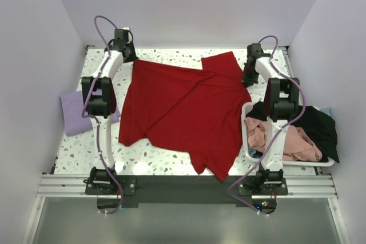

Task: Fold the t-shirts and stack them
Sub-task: Flatten the tshirt out

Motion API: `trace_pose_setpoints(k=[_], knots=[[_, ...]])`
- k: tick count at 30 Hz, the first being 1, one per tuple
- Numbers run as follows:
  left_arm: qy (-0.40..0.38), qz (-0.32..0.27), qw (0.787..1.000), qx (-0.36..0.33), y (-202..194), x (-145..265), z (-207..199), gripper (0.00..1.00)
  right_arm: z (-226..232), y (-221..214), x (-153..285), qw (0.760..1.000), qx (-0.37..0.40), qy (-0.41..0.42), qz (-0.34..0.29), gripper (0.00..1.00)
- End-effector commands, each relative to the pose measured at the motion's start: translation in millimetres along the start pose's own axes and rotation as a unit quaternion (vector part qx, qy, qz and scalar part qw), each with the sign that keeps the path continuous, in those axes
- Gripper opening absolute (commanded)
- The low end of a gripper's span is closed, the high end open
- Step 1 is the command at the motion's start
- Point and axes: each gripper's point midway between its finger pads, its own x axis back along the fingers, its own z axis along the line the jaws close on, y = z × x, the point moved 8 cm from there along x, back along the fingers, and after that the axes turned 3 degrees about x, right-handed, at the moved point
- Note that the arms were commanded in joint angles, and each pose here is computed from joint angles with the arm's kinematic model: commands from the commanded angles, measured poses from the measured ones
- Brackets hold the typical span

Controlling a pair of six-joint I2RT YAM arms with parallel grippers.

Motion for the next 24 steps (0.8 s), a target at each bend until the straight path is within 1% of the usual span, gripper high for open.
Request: trace_pose_setpoints(k=[1,4,7,8,10,11,12,13,14,15,16,17,18,19,20,21,22,23,24], knots=[[-0.007,-0.044,0.999,0.002,24.9,-0.6,1.4,0.0,-11.6,-18.4,-16.9,0.998,0.012,-0.04,0.056,0.0],[-0.009,-0.052,0.999,0.01,28.7,-3.9,1.4,0.0,-12.0,-16.2,-15.8,0.997,0.012,-0.043,0.055,0.0],[-0.015,-0.073,0.997,0.017,39.3,1.5,-1.2,0.0,-12.2,-12.4,-14.0,0.998,0.01,-0.043,0.051,0.0],[-0.022,-0.079,0.996,0.019,42.2,3.1,-3.1,0.08,-11.2,-12.0,-12.9,0.998,0.011,-0.042,0.051,0.0],[-0.03,-0.087,0.995,0.023,49.1,14.0,-6.3,0.29,-10.4,-9.0,-11.2,0.998,0.01,-0.039,0.048,0.0],[-0.037,-0.086,0.995,0.025,49.4,18.5,-7.8,0.45,-9.7,-8.0,-10.3,0.998,0.009,-0.037,0.047,0.0],[-0.042,-0.099,0.994,0.026,58.4,35.6,-11.1,0.5,-9.7,-7.0,-9.9,0.998,0.008,-0.034,0.046,0.0],[-0.048,-0.074,0.996,0.025,42.6,36.4,-9.9,0.54,-8.5,-5.3,-9.2,0.999,0.008,-0.032,0.043,0.0],[-0.054,-0.069,0.996,0.021,35.6,42.7,-12.9,0.58,-8.3,-4.6,-8.7,0.999,0.007,-0.032,0.042,0.0],[-0.064,-0.084,0.994,0.019,41.4,68.8,-16.4,0.59,-7.5,-3.7,-8.5,0.999,0.006,-0.029,0.041,0.0],[-0.057,-0.043,0.997,0.017,6.4,64.5,-9.0,0.6,-7.7,-1.8,-7.4,0.999,0.005,-0.028,0.041,0.0],[-0.067,-0.04,0.997,0.014,-2.8,71.8,-11.5,0.6,-6.2,-1.0,-6.5,0.999,0.003,-0.025,0.04,0.0],[-0.071,-0.046,0.996,0.011,-3.9,92.3,-12.7,0.6,-5.3,-0.5,-5.1,0.999,0.002,-0.021,0.041,0.0],[-0.06,-0.01,0.998,0.009,-33.6,91.9,-5.9,0.59,-4.7,2.2,-2.7,0.999,0.001,-0.018,0.035,0.0],[-0.058,0.004,0.998,0.005,-46.1,98.6,-6.3,0.58,-4.4,3.2,-1.2,0.999,-0.001,-0.016,0.033,0.0],[-0.061,0.002,0.998,0.004,-49.4,113.6,-6.7,0.57,-4.2,3.7,0.1,0.999,-0.001,-0.014,0.032,0.0],[-0.054,0.036,0.998,0.004,-76.2,114.8,-0.8,0.55,-5.0,4.2,1.3,0.999,-0.002,-0.015,0.031,0.0],[-0.05,0.046,0.998,0.0,-86.7,120.2,-1.6,0.54,-4.7,4.6,3.3,0.999,0.0,-0.014,0.029,0.0],[-0.048,0.044,0.998,-0.001,-90.7,132.8,-2.2,0.54,-4.6,4.5,4.7,1.0,0.0,-0.013,0.028,0.0]])
